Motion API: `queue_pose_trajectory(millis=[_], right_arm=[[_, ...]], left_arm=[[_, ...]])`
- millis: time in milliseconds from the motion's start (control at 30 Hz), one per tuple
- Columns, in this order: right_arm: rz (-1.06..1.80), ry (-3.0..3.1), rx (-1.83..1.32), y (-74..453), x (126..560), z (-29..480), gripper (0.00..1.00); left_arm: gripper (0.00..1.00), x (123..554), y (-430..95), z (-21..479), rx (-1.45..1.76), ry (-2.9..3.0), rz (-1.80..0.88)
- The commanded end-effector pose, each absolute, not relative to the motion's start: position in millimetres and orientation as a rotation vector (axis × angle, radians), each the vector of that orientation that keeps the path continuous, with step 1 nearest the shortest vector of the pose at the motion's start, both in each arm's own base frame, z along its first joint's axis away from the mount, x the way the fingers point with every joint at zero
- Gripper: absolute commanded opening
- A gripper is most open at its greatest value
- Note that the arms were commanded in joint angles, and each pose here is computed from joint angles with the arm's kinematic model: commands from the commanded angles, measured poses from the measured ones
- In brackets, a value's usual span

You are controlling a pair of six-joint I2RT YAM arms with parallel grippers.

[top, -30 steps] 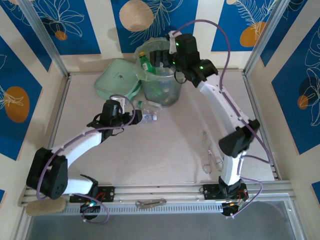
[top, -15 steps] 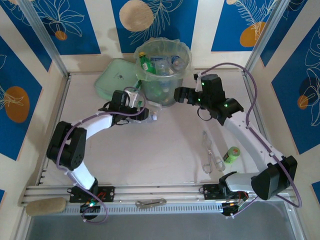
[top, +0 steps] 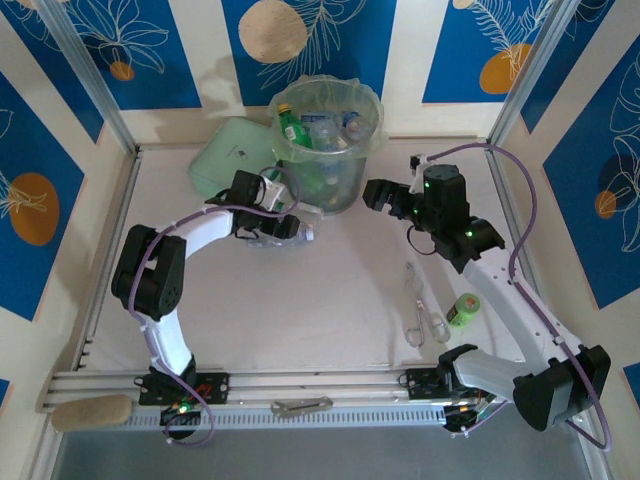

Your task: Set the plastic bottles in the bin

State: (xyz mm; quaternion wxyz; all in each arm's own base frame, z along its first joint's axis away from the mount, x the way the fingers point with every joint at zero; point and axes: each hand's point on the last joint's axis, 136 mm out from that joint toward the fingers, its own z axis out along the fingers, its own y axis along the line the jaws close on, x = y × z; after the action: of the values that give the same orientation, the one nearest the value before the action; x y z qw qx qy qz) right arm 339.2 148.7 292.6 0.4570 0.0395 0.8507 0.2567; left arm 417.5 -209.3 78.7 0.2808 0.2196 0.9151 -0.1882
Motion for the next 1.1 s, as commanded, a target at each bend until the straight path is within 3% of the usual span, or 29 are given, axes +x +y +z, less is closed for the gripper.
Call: queue_pose_trajectory(millis=[0,767,900,1067], right_arm=[[0.660,2.053,0.126,147,343,300,0.99],[0.685,2.071,0.184,143,345,284,0.99],[0.690,2.075,0.194,143,344,282,0.99],[0.689,2.075,0.204,140,342,281,0.99]], left_arm=[[1.00,401,-205,69,0.621,2.508,-0.510],[0.96,337,-218,40,0.714,2.627,-0.412],[0.90,334,-222,37,0.758,2.622,-0.365],[0.74,334,-222,33,0.765,2.619,-0.346]])
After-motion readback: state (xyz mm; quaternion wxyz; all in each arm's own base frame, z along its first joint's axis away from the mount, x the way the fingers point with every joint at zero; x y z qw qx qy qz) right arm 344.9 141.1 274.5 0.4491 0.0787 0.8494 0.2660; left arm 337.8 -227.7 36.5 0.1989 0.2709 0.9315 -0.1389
